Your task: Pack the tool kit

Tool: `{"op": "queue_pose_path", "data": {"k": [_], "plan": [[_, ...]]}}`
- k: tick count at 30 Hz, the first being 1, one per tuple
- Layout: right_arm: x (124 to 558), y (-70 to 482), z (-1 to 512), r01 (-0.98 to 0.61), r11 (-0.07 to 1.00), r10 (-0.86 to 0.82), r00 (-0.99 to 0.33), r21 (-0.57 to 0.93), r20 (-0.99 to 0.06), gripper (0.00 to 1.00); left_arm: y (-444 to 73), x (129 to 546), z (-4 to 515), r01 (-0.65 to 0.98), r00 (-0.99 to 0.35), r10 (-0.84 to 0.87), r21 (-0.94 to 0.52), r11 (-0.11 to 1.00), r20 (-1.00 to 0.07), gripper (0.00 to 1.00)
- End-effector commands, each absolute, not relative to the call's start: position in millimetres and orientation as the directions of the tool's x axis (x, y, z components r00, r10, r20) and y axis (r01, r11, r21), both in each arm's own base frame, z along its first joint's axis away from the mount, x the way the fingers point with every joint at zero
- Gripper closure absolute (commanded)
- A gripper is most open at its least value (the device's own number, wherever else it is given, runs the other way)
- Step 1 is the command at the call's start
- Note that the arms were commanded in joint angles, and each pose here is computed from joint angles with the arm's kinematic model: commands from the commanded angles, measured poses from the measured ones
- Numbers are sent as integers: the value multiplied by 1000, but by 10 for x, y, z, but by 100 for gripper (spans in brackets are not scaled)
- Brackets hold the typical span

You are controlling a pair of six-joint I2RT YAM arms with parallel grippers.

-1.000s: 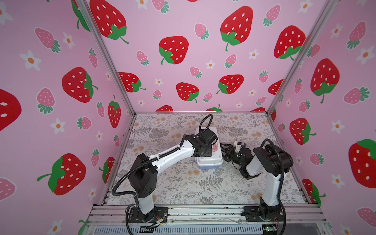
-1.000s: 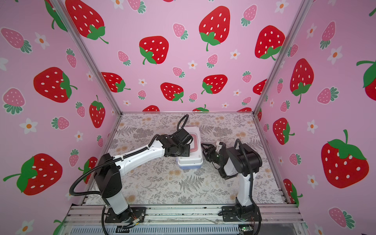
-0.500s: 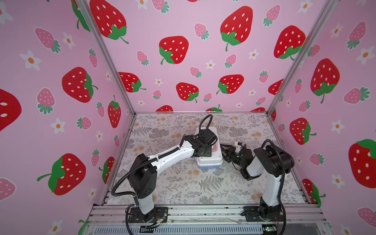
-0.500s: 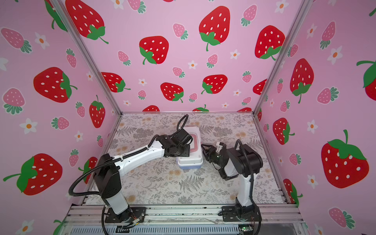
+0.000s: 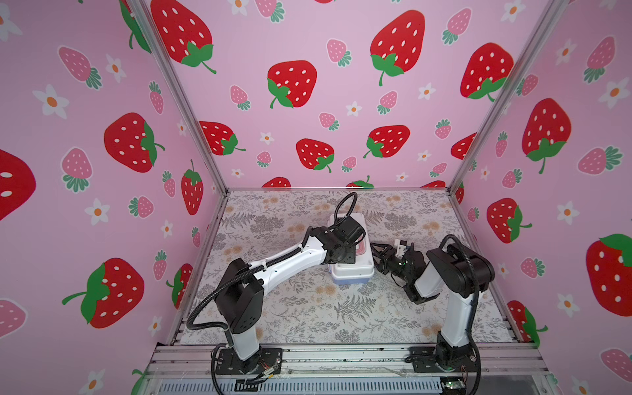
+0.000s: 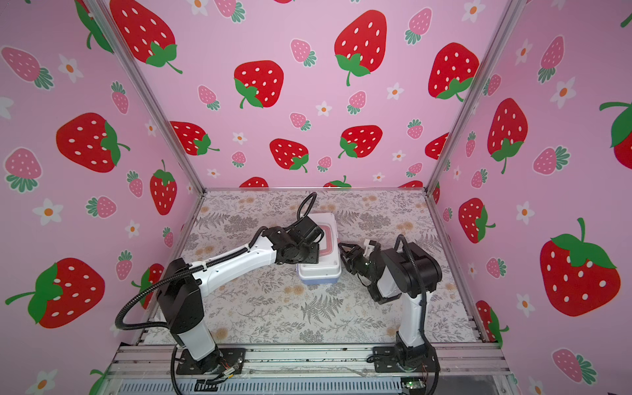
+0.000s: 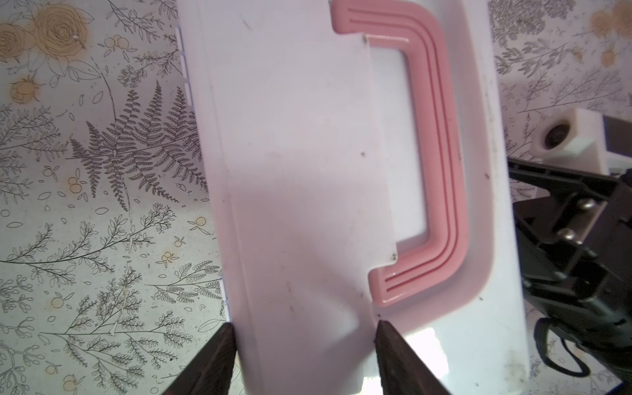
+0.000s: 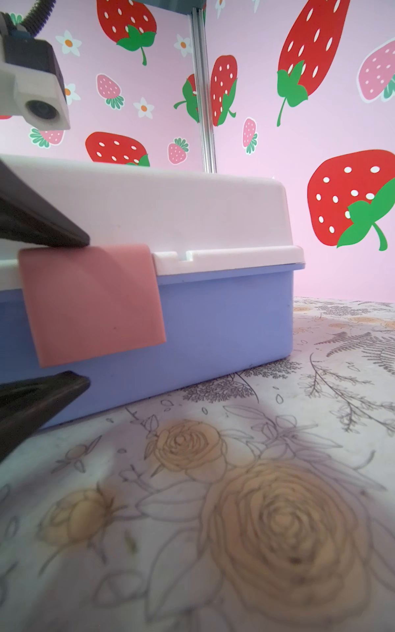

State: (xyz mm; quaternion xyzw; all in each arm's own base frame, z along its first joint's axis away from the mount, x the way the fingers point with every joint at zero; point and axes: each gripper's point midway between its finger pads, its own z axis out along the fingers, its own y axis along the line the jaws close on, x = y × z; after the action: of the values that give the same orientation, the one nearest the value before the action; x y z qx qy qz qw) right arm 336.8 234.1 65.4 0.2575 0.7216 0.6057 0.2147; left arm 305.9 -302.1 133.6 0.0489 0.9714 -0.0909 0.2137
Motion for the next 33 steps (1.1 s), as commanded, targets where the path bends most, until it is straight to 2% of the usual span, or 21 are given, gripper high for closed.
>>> {"op": "queue_pose_path", "data": {"k": [1,15,28,31,33], "plan": [[3194,2304,382,193,148,617,-785,970,62,37,-3180,2682,643,201,-960,165,-143,969,-226,34],[3194,2279,258,237,120,623,-774,964,113,34,-3194,2686,623,203,-961,170,-140,969,-220,34],[3195,2277,289,223,111,619,-778,969,108,59,-3203,2687,607,204,-961,172,-140,969,-216,34],[3181,2265,240,235,125,620,-777,964,110,58,-3202,2684,606,205,-961,172,-140,969,-215,34],[3166,2255,212,244,126,622,-775,962,115,52,-3203,2685,606,205,-961,172,-141,969,-215,34]]}}
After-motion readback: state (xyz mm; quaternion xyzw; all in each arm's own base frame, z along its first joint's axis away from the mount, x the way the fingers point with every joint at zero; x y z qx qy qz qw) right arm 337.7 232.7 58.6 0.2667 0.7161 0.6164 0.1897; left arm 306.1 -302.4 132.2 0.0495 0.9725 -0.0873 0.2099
